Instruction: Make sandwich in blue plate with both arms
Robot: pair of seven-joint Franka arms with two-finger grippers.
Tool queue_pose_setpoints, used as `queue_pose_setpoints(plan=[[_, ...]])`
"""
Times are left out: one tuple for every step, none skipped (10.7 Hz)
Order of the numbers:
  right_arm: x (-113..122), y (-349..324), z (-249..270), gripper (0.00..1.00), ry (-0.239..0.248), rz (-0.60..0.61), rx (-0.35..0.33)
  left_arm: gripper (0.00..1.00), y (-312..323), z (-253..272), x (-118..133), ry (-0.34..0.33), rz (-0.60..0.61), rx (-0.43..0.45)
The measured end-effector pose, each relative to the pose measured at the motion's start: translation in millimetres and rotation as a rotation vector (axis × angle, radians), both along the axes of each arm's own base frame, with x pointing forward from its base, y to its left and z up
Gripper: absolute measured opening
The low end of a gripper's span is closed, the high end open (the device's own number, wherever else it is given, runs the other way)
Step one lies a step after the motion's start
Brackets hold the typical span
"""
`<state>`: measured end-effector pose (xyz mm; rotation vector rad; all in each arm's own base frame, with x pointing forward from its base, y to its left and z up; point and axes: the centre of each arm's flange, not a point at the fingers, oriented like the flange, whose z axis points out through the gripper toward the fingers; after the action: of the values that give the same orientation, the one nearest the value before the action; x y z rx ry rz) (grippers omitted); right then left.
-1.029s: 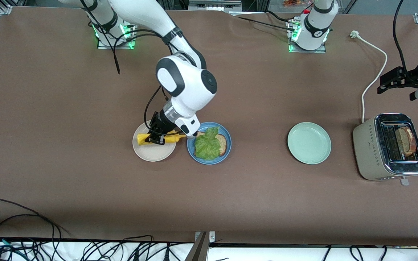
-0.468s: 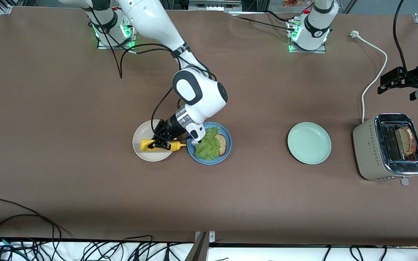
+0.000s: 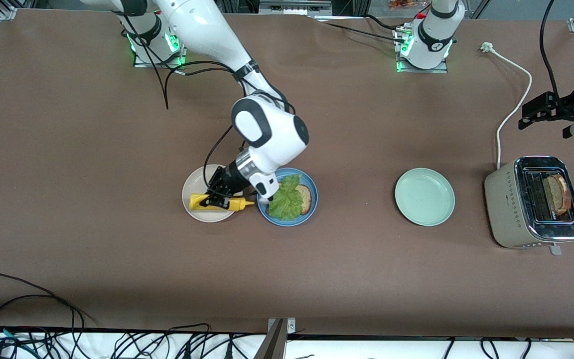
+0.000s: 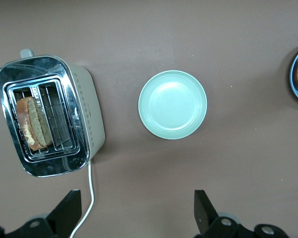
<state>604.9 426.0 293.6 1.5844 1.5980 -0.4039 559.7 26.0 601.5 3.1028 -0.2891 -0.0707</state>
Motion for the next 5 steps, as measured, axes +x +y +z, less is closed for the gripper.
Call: queue_pose_setpoints(plan=[[14.5,-20.2,16.7,0.15,0.037,-0.047,0.082,1.0,0.1,0.0,0.0,0.0,0.0,0.0],[30.0,-46.0,36.3,0.15,0.092,-0.089,0.185,1.0,0.1,0.0,0.0,0.0,0.0,0.0],[45.2,-74.6,56.5,0.15,0.146,-0.137,0.314,1.0,0.2,0.0,0.0,0.0,0.0,0.0],[58.8,-105.1,76.0,0.15,0.202,-0.176,0.456,1.0,0.4,0.0,0.0,0.0,0.001,0.0],[70.5,-137.8,94.0,0.15,0.264,-0.207,0.602,1.0,0.4,0.1,0.0,0.0,0.001,0.0]])
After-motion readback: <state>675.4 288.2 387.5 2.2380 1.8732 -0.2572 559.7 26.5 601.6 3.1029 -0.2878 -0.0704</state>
